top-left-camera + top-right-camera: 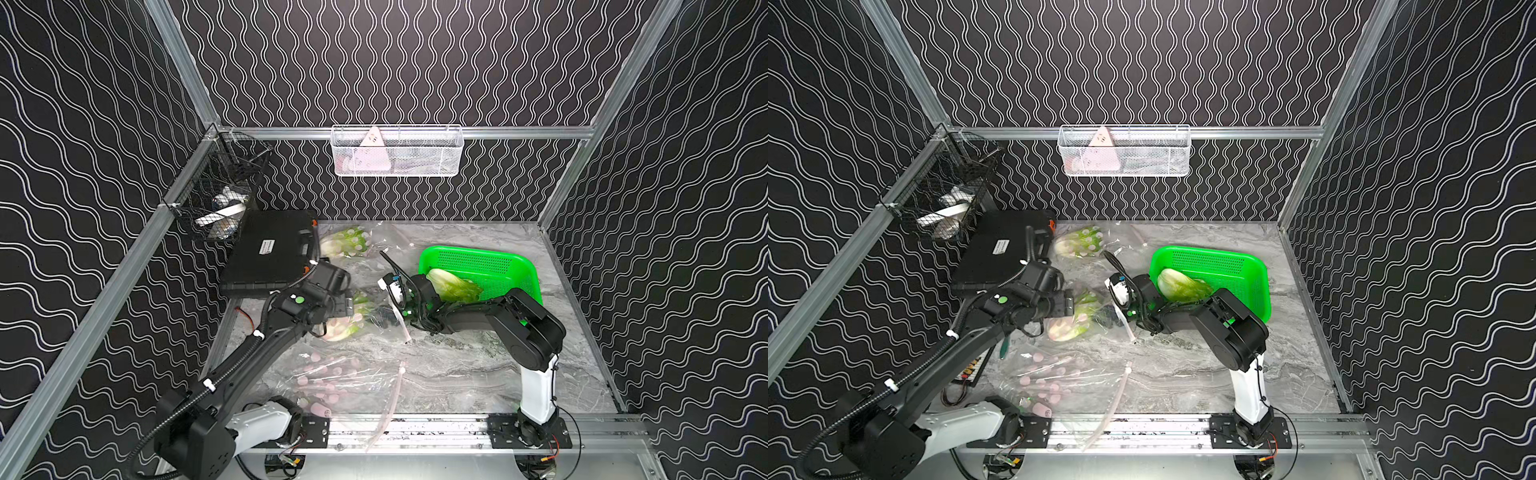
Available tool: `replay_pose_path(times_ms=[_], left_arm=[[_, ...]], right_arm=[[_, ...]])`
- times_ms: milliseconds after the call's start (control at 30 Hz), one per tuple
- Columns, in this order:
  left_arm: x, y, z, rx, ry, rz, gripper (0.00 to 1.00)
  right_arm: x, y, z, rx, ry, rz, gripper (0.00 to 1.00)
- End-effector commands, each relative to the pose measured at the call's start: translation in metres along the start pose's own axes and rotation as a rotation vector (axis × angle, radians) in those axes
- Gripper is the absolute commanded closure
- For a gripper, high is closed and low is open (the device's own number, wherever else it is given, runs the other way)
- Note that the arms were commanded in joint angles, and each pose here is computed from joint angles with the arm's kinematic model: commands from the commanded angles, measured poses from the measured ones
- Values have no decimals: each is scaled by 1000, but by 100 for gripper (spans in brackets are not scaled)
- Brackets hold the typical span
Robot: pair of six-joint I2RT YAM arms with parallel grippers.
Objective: Open the zip-top bag and take out the chinese cabbages
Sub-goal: Pick up the Chinese cabbage from the zipper food storage bag.
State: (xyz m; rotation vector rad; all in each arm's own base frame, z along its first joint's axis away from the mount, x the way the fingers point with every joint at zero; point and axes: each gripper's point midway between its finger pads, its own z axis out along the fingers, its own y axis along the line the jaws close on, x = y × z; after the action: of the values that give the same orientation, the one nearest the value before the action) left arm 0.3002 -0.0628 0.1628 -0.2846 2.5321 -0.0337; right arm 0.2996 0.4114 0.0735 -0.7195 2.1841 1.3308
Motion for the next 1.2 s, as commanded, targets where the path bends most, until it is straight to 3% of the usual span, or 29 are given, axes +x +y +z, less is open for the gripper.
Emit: replay_pose_path(times_ms=[0,267,400,600,933,1167], left_arm=[[-2,-13,22,136,72,-116,16],[34,-18,88,179,263,-181,27],[48,-14,99,162,293,-191,28],[44,-15,99,159,284,-190,29],[58,-17,105,182,308,-231,30],[51,-20,98,214,271,-251,31]], right_arm=[[-7,17,1,-100,-14,-58,24],[-13,11,8,-111,-38,-62,24],[-20,9,9,-104,-72,-123,24],[-11,14,20,-174,-8,-141,26],[18,46,29,-403,58,-110,45],[15,52,28,-445,47,-103,61]])
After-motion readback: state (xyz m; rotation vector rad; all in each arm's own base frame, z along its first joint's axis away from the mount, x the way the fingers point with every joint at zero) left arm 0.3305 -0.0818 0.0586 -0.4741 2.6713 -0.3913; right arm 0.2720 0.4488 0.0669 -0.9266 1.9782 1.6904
